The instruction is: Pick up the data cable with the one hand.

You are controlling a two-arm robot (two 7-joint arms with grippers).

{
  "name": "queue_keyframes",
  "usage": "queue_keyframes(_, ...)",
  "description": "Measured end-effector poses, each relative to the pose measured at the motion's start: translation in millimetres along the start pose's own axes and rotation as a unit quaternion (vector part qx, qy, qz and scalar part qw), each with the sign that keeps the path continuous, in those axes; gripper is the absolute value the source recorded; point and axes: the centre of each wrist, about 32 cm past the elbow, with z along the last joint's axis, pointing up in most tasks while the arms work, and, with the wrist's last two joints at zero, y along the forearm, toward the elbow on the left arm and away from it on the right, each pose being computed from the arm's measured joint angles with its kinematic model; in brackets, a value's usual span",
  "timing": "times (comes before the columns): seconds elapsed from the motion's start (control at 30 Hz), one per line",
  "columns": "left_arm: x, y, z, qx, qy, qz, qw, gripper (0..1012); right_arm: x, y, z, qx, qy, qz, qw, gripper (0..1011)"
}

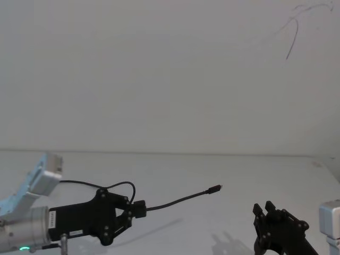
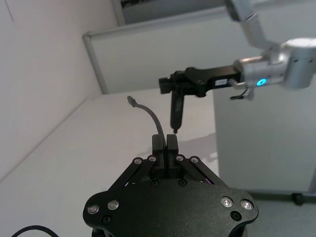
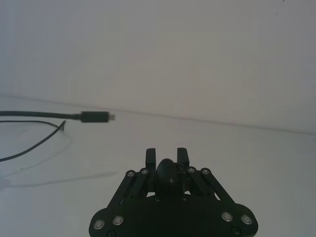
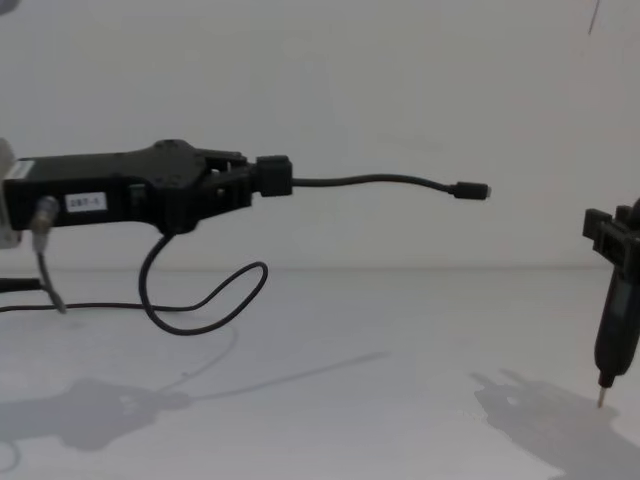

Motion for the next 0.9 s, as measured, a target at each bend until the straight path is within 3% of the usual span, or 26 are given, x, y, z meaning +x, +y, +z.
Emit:
queue_keyframes(0.27, 0.4, 15.6, -3.2, -0.026, 0.014, -0.013, 0.9995, 42, 0.0, 0.0, 0.0, 0.0, 0.0, 0.0, 1.0, 251)
queue_keyframes(0.47, 0.6, 21.1, -4.5, -0.035, 0.018, -0.017, 0.9991, 42, -0.6, -0.4, 0.9, 0.004, 0.0, -0.002, 1.0, 251)
queue_keyframes(0.7, 0.8, 26.0, -5.7, -0.043, 0.022, -0.02, 0.9986, 42, -2.1, -0.5, 8.0, 0.033, 0.001, -0.01, 0.9994, 251)
queue_keyframes(0.9, 0.9, 28.1, -6.2, -0.047, 0.023, -0.022, 0.9984, 42, -3.3, 2.3, 24.2, 0.076, 0.013, -0.012, 0.9969, 251)
